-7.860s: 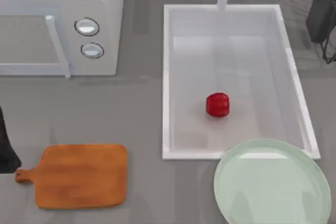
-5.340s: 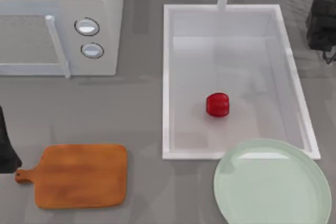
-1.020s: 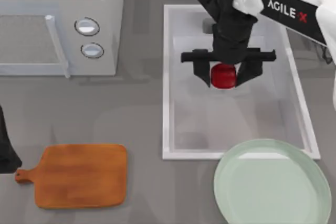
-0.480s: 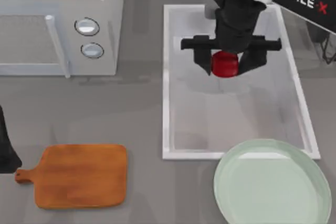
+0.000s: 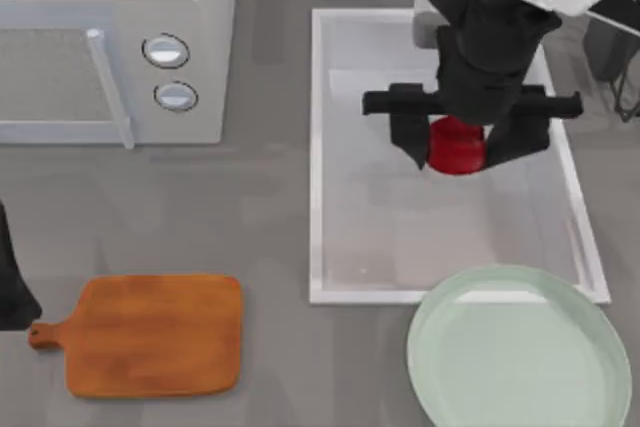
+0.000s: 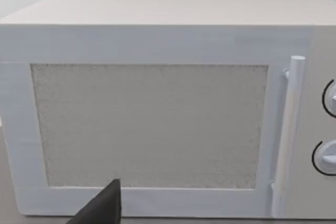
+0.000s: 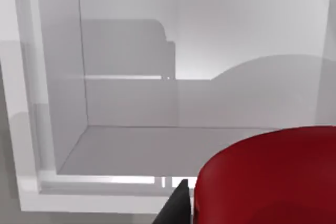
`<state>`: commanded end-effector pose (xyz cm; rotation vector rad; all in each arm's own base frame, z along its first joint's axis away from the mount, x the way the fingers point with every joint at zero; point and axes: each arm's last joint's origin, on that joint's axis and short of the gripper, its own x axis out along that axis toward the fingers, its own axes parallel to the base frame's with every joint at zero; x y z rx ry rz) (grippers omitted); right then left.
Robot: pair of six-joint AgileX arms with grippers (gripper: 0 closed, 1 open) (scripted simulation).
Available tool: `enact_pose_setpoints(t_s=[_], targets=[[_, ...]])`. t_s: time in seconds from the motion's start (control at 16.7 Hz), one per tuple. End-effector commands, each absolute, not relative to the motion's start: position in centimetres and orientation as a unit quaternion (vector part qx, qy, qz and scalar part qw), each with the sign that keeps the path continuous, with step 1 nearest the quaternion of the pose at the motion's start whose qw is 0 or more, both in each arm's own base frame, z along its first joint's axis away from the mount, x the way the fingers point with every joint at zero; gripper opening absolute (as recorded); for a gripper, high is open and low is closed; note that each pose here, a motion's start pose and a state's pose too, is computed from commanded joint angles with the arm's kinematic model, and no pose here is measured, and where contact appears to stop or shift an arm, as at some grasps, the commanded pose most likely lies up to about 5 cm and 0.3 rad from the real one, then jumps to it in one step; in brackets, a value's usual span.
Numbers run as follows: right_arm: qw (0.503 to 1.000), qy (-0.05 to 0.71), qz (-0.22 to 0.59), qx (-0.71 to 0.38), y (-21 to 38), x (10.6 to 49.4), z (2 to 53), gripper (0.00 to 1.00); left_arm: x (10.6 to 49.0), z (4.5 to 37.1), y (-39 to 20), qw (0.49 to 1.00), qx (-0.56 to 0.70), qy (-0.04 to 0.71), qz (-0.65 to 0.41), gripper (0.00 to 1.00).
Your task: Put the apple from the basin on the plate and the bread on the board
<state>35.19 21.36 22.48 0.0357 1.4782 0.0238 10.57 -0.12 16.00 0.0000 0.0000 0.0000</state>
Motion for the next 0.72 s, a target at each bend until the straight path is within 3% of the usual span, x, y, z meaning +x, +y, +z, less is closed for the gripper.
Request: enact_pose_setpoints(t_s=[0.72], targets=[[0.711, 0.703, -0.001, 0.006, 17.2, 23.6, 23.3, 0.0, 10.6, 16.0, -0.1, 1.0, 0.0, 0.0, 0.0, 1.0]])
